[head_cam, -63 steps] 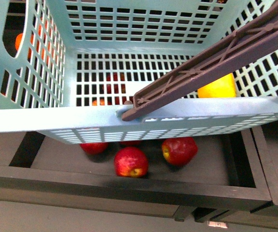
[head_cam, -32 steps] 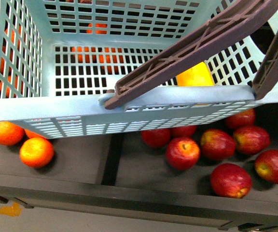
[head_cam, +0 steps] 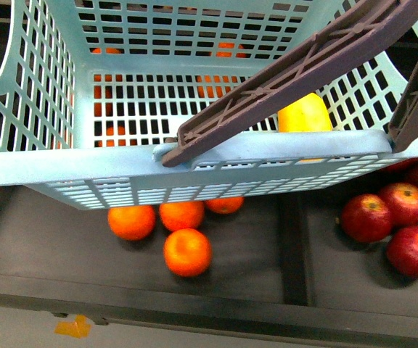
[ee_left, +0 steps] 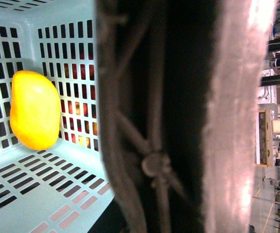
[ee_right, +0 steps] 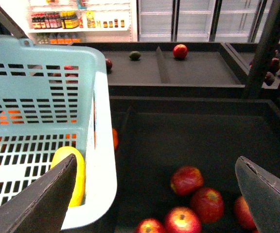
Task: Pick mango and avocado into basket
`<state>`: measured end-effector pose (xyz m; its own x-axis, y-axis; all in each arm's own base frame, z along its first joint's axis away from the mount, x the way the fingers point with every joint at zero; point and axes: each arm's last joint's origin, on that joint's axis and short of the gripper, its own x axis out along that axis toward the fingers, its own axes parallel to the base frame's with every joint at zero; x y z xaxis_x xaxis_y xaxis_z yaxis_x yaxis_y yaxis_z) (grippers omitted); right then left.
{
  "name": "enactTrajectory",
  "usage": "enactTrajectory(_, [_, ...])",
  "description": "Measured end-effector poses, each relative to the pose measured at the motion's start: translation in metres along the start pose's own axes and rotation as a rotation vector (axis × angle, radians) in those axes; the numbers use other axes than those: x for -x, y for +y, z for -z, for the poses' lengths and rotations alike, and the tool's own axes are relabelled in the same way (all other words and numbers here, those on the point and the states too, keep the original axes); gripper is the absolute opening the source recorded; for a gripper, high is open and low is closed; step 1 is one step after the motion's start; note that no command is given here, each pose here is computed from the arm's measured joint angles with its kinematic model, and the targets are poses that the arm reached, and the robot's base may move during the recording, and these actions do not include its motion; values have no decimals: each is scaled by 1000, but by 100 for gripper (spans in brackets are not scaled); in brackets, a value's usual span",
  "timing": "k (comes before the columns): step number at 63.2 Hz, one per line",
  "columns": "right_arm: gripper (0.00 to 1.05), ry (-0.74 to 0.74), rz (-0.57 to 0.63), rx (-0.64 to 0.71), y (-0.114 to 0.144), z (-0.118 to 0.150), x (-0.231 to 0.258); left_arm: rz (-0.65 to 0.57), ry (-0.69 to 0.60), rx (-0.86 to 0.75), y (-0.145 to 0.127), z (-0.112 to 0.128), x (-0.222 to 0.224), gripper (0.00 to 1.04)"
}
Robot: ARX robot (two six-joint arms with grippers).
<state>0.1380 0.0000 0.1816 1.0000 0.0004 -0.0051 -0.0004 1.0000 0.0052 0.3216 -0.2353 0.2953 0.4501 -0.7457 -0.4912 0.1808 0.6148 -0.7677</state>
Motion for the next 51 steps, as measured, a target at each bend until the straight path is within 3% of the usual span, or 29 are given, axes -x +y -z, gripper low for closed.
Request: enactTrajectory(51, [96, 0, 0, 0, 0, 0, 0, 2, 3, 0, 0, 0, 0, 13])
